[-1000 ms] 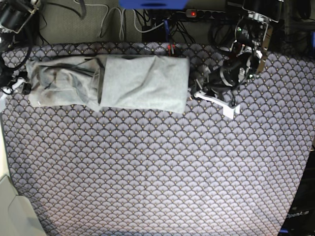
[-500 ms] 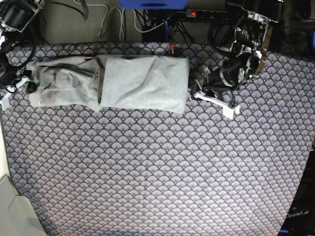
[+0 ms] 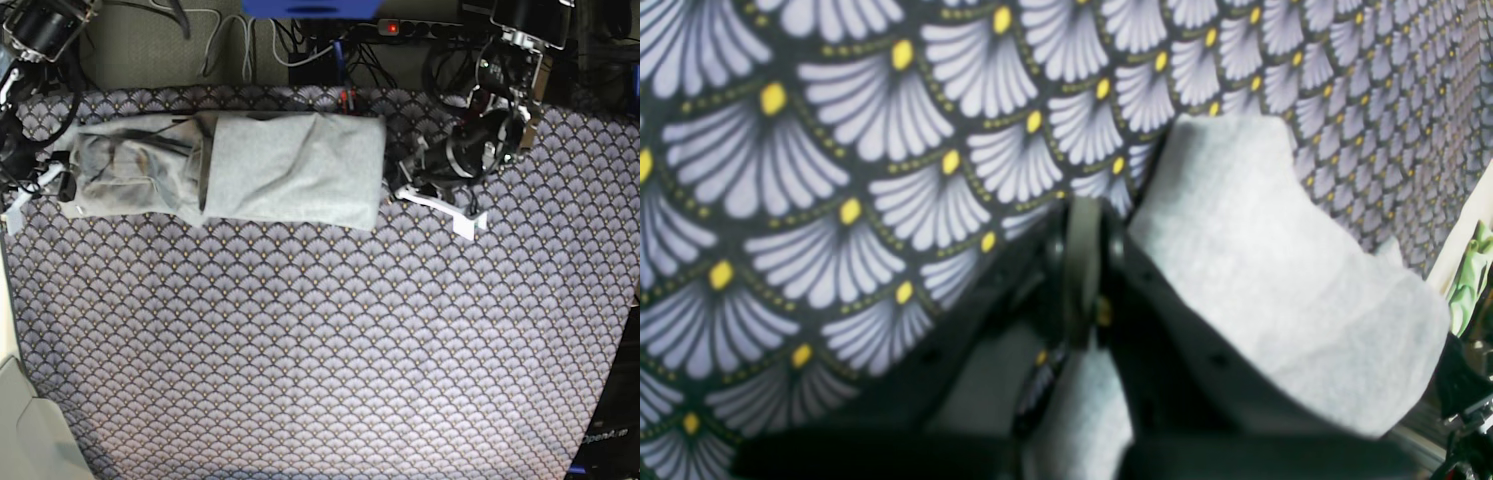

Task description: Fold the T-shirt properly

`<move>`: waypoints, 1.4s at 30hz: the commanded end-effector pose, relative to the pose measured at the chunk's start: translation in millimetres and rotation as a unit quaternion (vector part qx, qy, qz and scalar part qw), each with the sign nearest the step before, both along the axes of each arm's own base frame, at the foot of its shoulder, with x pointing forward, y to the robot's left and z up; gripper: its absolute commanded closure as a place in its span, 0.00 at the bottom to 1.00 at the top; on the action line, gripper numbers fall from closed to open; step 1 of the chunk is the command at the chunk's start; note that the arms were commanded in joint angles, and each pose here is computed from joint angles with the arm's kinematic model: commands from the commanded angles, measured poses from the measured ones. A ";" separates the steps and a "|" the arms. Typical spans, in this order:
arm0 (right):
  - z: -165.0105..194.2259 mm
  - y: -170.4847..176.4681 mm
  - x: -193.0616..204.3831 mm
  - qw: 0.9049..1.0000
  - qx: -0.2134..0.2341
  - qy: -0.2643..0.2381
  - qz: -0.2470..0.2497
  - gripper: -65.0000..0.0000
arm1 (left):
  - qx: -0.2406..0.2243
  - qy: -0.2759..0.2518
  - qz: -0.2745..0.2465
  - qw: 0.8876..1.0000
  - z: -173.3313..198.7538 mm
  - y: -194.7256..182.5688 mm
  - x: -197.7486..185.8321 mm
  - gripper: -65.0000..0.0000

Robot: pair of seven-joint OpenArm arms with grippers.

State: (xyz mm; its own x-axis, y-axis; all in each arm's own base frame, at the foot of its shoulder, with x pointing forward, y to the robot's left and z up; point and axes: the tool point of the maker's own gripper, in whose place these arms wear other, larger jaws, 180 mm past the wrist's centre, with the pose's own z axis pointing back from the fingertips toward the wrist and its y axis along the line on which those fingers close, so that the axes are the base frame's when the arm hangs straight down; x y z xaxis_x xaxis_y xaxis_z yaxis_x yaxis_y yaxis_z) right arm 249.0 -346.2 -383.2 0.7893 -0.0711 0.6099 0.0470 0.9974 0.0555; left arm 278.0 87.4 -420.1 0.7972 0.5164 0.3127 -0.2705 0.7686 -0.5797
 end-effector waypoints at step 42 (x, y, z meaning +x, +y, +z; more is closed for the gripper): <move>-27.3 11.5 -17.6 0.999 0.042 0.023 -0.014 1.00 | 0.042 -0.039 0.056 0.997 28.4 77.3 8.5 1.00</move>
State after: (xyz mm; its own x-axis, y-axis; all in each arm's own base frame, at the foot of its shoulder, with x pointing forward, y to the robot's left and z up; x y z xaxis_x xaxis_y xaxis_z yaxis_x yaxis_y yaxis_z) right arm 225.8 -329.2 -421.1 0.8295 -0.1575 0.5358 0.0901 0.9846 0.1499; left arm 279.0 158.3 -402.4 0.7276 0.5668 0.3865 -0.3260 0.7813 -0.5323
